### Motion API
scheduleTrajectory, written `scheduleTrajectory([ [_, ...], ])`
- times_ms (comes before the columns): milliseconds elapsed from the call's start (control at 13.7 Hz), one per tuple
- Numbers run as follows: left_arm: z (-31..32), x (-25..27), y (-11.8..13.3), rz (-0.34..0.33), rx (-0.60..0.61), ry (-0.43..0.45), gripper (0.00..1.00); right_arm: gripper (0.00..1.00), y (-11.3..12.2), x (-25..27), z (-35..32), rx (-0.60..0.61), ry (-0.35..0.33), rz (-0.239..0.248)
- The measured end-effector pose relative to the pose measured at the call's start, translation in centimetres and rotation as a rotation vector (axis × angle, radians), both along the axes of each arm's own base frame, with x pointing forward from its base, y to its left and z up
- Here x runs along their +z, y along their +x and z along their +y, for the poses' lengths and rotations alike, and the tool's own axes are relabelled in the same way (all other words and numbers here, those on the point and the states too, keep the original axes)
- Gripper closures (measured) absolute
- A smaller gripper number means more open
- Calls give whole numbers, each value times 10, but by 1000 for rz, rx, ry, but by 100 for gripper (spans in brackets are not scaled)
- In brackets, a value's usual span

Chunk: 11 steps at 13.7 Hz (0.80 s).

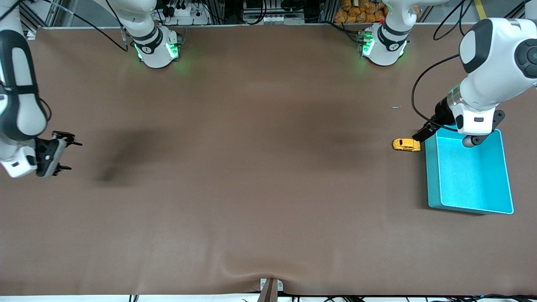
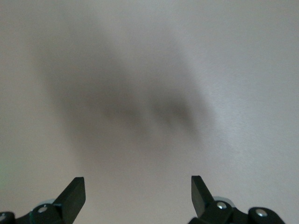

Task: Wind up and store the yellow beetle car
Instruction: 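Lower the open left gripper over the car beside the bin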

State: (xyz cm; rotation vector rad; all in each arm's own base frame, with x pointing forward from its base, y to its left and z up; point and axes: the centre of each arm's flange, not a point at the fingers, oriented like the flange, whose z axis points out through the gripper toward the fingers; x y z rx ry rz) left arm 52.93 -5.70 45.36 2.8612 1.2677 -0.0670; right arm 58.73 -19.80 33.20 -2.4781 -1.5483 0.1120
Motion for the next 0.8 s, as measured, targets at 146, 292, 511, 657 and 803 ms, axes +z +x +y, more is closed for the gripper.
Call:
scheduleTrajectory([
  [146,6,-11,-1,8,113,4,0,0,13,34,7,-85,-10,9],
  [292,19,-31,-6,20,213,9,0,0,25,74,23,-195,-28,1],
  [511,27,-67,-18,19,302,13,0,0,34,137,63,-344,-63,-38],
  [657,30,-89,-27,18,334,15,0,0,33,164,80,-419,-75,-50],
  [803,47,-111,-35,30,374,17,0,0,32,187,95,-581,-99,-10],
])
